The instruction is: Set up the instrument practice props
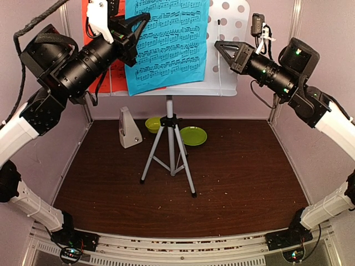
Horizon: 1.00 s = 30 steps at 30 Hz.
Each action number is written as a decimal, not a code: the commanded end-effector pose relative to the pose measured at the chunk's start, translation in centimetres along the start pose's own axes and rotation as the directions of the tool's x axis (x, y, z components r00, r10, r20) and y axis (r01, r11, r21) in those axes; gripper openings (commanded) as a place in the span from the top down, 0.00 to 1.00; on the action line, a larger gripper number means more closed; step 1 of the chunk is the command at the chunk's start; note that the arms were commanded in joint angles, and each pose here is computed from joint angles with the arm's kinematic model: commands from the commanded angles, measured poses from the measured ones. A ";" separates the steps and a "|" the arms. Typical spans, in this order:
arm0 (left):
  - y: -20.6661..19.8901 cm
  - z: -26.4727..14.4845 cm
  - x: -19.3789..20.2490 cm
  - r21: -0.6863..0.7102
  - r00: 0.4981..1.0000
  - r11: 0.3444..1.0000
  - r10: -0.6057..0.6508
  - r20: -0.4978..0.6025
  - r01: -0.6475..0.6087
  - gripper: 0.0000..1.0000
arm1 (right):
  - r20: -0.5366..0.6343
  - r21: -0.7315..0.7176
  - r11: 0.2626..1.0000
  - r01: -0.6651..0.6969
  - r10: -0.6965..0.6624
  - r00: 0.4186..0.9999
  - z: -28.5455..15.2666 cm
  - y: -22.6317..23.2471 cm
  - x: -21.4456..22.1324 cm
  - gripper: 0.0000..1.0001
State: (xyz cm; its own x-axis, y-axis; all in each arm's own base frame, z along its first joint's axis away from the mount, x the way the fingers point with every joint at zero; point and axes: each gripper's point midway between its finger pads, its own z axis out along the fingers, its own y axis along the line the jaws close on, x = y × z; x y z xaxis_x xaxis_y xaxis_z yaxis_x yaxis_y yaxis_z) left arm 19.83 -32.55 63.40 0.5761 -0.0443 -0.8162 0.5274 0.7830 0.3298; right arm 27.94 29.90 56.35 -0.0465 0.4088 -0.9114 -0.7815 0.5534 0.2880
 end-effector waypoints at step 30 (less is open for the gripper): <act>-1.2 6.3 1.7 0.126 0.998 0.992 -0.012 0.068 0.003 1.00 | 0.115 -0.157 0.975 0.157 -0.140 0.983 -1.8 3.3 -1.0 1.00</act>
State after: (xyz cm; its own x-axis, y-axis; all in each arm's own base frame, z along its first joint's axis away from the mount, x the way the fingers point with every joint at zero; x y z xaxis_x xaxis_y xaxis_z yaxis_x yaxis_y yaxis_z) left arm 24.31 -37.49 63.42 0.6111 -0.0328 -0.7909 0.5773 0.7021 0.4170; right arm 25.80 30.57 56.45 0.0944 0.3846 -0.9182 -0.8497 0.5117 0.1270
